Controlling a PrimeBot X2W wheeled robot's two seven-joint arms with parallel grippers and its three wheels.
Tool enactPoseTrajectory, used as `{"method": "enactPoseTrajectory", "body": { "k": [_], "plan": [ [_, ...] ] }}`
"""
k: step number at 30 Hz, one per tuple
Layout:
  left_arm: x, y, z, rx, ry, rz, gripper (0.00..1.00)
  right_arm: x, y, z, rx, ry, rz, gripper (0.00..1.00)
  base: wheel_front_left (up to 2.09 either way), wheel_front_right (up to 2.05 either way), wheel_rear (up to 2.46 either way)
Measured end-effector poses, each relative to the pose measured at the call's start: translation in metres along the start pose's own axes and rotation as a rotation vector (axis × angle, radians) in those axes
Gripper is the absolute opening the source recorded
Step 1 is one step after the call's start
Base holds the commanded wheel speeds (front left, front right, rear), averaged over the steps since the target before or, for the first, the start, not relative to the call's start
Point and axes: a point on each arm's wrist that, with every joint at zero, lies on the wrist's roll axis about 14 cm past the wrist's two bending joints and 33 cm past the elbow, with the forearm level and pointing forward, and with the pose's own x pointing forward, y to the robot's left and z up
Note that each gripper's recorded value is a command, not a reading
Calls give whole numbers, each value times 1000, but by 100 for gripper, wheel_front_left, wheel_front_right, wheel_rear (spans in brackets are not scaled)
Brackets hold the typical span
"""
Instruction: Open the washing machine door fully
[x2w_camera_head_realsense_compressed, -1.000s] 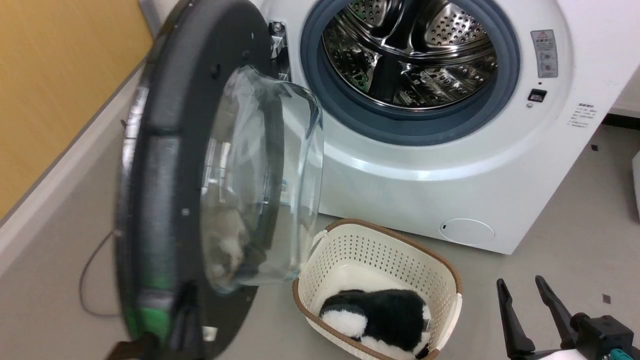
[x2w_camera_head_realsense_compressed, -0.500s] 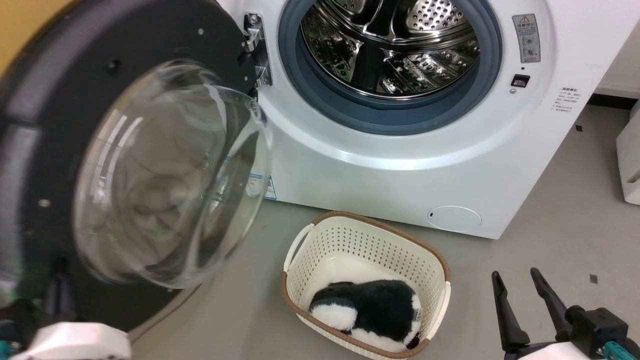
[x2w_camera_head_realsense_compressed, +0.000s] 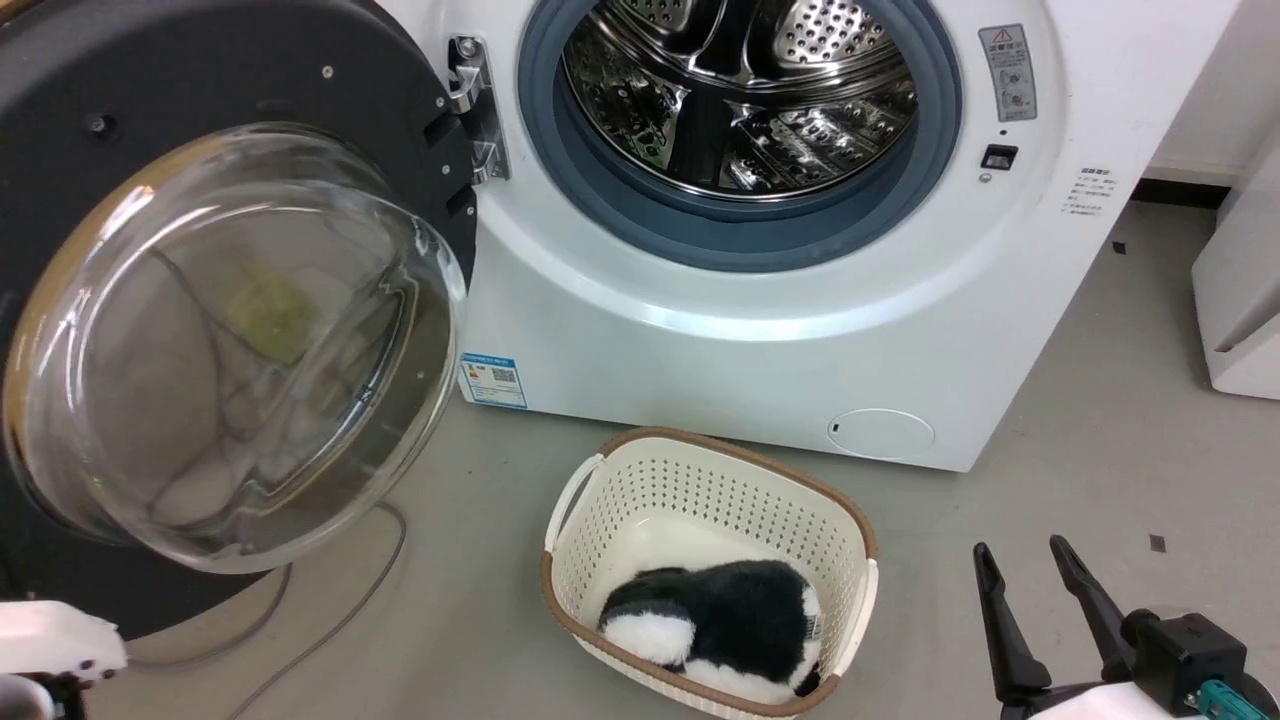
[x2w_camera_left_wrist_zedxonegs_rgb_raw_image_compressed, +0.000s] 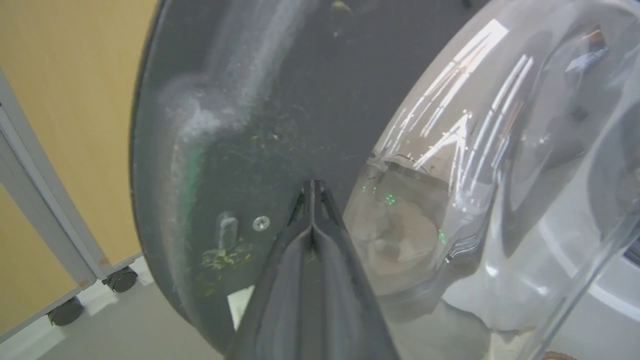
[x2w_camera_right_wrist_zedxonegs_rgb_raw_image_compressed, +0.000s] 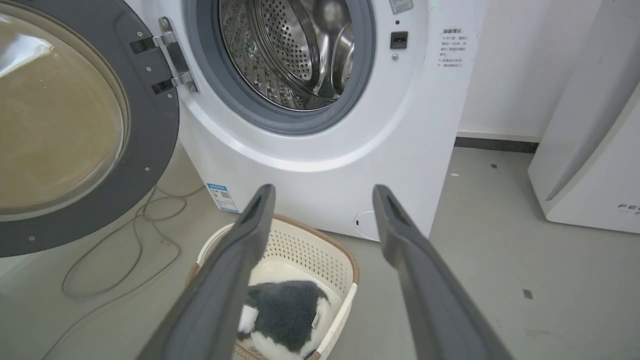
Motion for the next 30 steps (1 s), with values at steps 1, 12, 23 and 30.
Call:
{"method": "enactPoseTrajectory", "body": {
  "k": [1, 12, 23, 30],
  "plan": [
    [2, 4, 0, 2, -2, 10, 0, -1, -1, 0, 0, -1, -2, 100, 0, 0, 0],
    [-26, -13, -2, -35, -36, -22, 0, -10, -6, 5, 3, -16, -25, 100, 0, 0, 0],
    [-108, -76, -24, -21, 10, -207, 100, -21, -14, 18, -7, -59, -56, 100, 0, 0, 0],
    [-134, -134, -29, -56, 40, -371, 100, -26, -23, 21, -21, -71, -86, 100, 0, 0, 0]
  ]
}}
